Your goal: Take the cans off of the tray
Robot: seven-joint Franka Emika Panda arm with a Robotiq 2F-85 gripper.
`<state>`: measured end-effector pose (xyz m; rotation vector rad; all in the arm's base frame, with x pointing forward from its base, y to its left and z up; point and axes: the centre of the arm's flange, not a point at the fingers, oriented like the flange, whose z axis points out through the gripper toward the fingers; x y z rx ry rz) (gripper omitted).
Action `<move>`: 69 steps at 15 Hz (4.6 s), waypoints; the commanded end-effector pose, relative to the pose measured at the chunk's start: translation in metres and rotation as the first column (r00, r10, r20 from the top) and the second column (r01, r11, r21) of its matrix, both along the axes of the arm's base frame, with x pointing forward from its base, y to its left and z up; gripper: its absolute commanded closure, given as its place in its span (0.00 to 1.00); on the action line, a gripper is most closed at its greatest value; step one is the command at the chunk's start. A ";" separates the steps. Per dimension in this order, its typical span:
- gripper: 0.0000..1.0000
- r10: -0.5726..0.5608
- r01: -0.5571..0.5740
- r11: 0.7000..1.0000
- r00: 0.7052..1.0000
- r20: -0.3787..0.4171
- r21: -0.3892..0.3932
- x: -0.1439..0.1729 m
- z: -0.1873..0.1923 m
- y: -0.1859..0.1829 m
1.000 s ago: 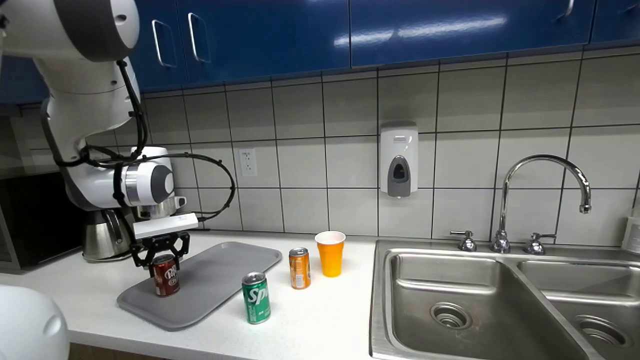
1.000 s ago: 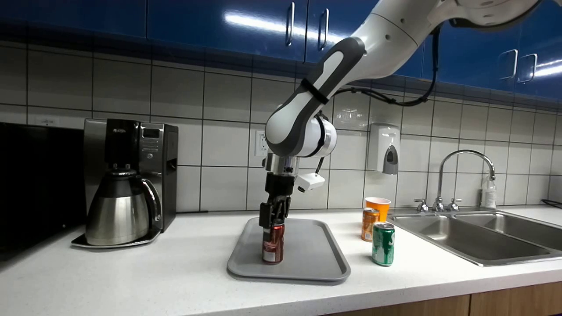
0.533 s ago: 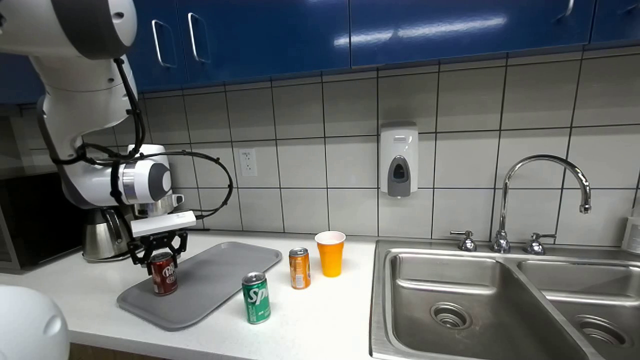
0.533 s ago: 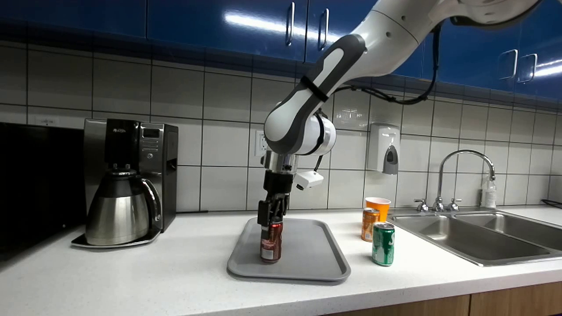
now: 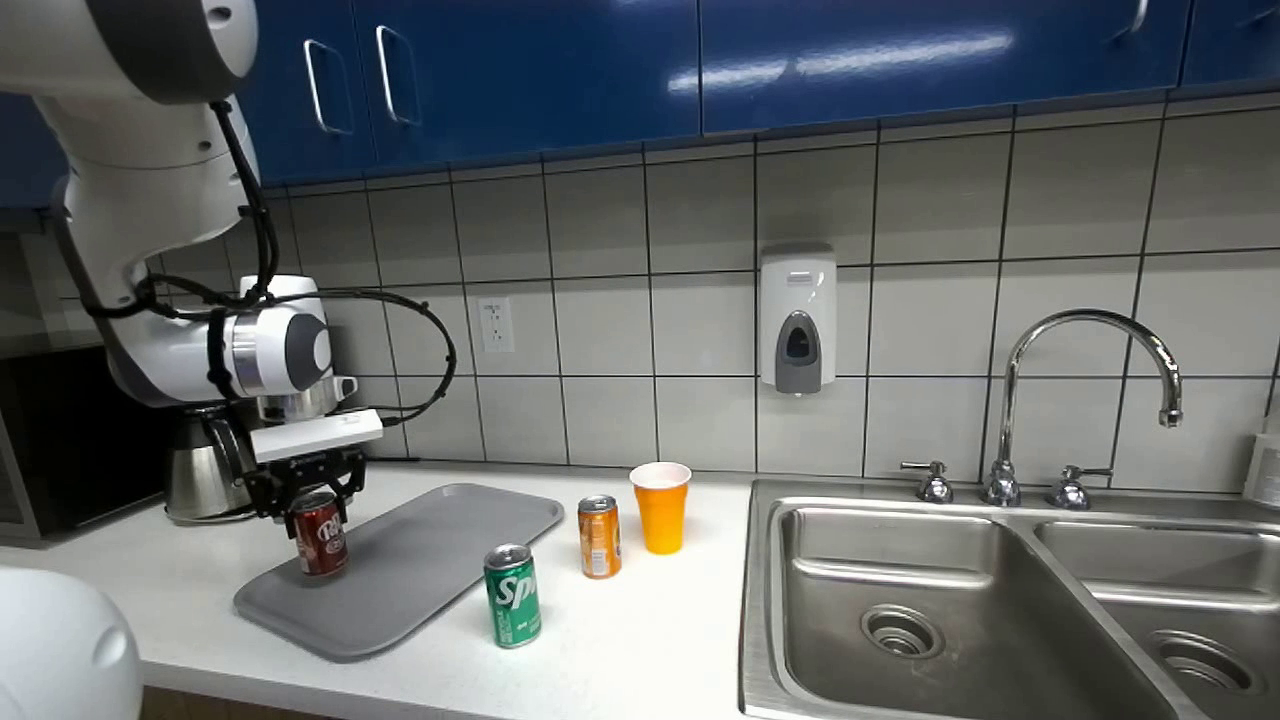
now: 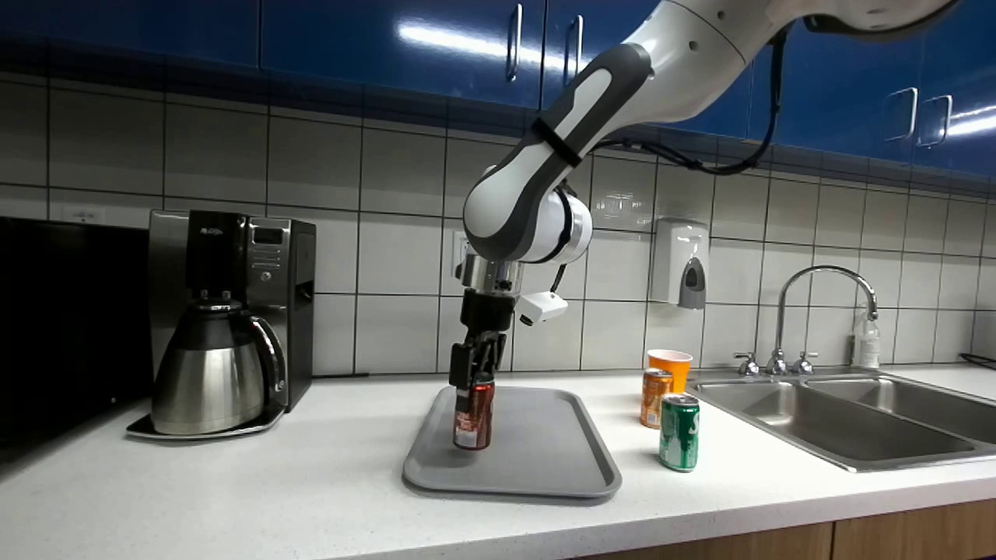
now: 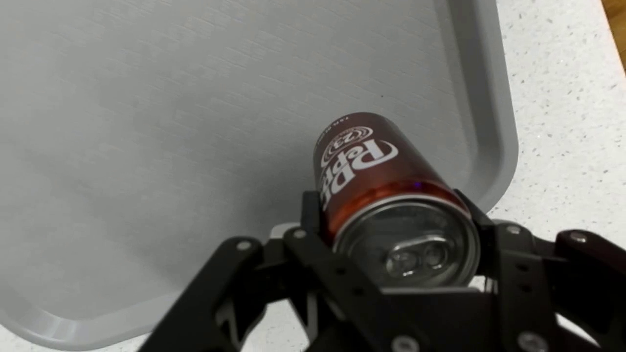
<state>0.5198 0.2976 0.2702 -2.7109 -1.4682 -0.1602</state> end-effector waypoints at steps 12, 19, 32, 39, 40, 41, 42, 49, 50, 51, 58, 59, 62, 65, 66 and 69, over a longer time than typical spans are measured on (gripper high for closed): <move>0.62 0.101 -0.099 0.995 0.993 0.060 -0.034 -0.028 0.029 0.052; 0.62 0.164 -0.161 0.986 0.983 0.083 -0.041 -0.033 0.033 0.072; 0.62 0.237 -0.236 0.971 0.969 0.074 -0.023 -0.025 0.025 0.106; 0.62 0.293 -0.292 0.956 0.953 0.073 -0.028 -0.024 0.015 0.121; 0.62 0.302 -0.301 0.953 0.950 0.073 -0.029 -0.024 0.014 0.124; 0.62 0.312 -0.310 0.950 0.947 0.071 -0.031 -0.024 0.013 0.126; 0.62 0.322 -0.320 0.947 0.944 0.073 -0.033 -0.024 0.012 0.129; 0.62 0.381 -0.378 0.924 0.922 0.072 -0.053 -0.024 0.006 0.144; 0.62 0.386 -0.383 0.922 0.920 0.069 -0.053 -0.023 0.004 0.146; 0.62 0.390 -0.387 0.921 0.918 0.067 -0.053 -0.023 0.003 0.147; 0.62 0.411 -0.408 0.911 0.911 0.040 -0.064 -0.020 -0.009 0.153; 0.62 0.413 -0.410 0.910 0.910 0.038 -0.068 -0.021 -0.010 0.154; 0.04 0.418 -0.414 0.907 0.908 0.038 -0.072 -0.022 -0.011 0.158; 0.00 0.416 -0.412 0.908 0.907 0.057 -0.072 -0.022 -0.006 0.159; 0.00 0.415 -0.410 0.909 0.908 0.066 -0.071 -0.022 -0.003 0.159; 0.00 0.403 -0.398 0.915 0.910 0.095 -0.069 -0.020 0.005 0.154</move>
